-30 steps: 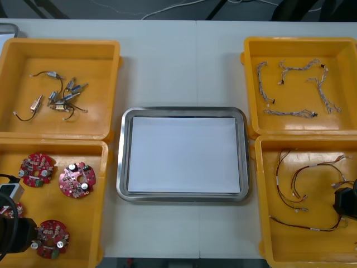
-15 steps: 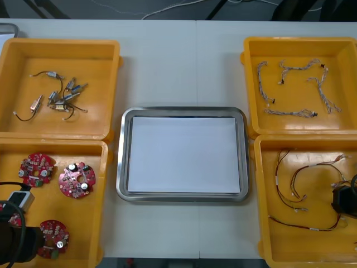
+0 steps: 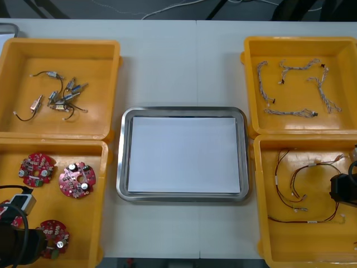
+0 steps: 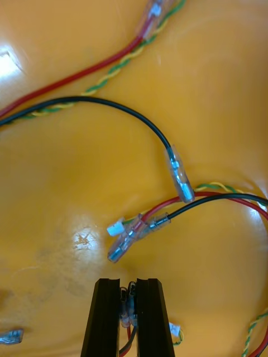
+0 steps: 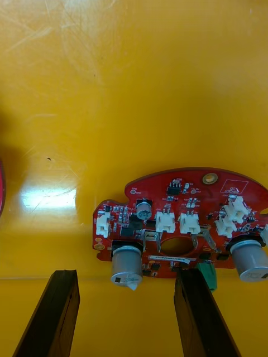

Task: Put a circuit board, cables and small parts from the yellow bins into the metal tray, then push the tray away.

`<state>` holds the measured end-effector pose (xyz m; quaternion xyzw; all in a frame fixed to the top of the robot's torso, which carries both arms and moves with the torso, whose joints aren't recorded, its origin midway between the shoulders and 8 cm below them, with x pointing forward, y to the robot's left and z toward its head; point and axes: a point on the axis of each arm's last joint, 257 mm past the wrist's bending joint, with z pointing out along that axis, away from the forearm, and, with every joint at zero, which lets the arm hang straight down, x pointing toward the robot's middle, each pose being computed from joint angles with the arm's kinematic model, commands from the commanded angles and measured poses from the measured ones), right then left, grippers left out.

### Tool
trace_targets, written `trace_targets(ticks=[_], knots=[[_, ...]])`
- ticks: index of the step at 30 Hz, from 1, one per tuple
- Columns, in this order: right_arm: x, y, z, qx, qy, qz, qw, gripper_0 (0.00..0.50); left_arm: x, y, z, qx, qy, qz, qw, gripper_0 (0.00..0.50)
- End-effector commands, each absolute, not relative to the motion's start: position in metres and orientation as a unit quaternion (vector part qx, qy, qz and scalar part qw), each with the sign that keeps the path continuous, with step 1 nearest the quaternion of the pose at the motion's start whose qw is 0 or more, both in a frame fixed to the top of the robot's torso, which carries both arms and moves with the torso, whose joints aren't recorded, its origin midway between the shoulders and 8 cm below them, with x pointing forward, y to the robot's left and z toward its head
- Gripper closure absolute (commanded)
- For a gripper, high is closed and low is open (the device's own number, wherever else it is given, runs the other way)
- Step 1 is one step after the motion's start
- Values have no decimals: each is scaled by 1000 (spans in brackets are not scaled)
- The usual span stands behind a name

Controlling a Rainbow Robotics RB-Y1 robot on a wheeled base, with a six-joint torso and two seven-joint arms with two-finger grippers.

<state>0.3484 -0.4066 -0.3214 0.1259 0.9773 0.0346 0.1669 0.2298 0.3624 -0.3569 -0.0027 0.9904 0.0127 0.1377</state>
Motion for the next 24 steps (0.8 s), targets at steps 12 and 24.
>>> trace_targets(ticks=[12,24], knots=[[378,-400,-281,92,974,39,202,460,219,359,-371,39,990,26,132,29],[362,-394,-255,122,972,40,195,0,220,358,-377,44,990,30,131,106]])
